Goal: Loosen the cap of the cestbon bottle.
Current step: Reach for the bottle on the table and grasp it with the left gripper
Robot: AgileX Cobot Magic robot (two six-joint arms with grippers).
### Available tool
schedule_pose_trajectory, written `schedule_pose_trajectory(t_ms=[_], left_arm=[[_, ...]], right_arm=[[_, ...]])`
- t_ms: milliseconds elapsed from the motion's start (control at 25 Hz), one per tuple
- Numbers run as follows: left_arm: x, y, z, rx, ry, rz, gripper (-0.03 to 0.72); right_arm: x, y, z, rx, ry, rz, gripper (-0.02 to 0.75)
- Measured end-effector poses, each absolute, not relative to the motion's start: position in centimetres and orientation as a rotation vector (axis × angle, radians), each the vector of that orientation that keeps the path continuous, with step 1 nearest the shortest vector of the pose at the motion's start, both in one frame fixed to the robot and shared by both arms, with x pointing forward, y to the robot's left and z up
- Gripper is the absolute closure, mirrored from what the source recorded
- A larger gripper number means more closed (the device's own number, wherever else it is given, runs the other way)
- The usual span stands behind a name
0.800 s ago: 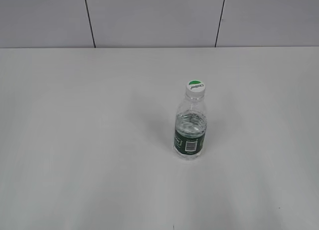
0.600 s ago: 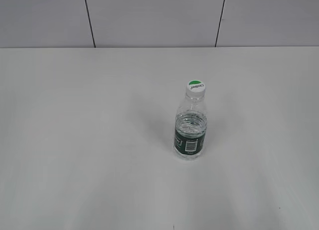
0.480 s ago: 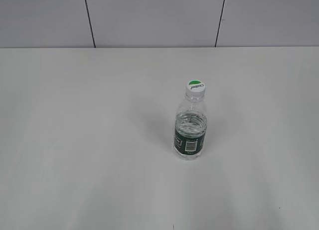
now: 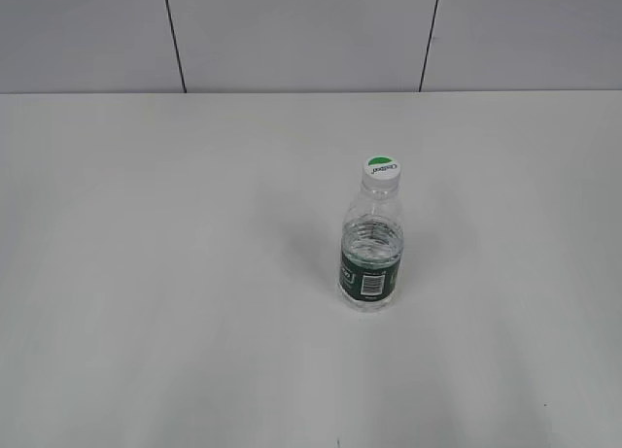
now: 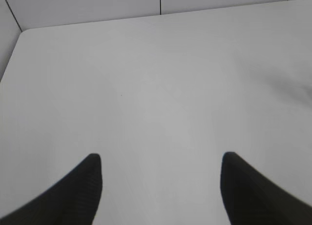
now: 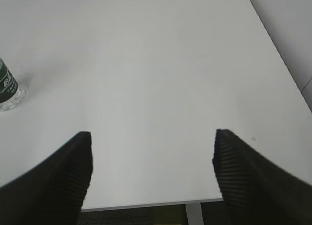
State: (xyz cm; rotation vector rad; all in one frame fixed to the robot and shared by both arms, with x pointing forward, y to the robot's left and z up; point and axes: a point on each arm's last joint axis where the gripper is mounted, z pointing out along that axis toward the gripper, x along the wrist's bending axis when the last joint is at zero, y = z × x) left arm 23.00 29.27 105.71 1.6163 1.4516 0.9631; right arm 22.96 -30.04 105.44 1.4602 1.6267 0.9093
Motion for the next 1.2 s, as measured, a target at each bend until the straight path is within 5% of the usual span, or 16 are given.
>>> schedule_pose_trajectory(t_ms=[1200], left_arm=[[23.8,29.3,107.5,1.509,1.369,1.049,0.225]], right_arm=[[23.1,-30.0,107.0,1.370,1.529,0.991,0.148]])
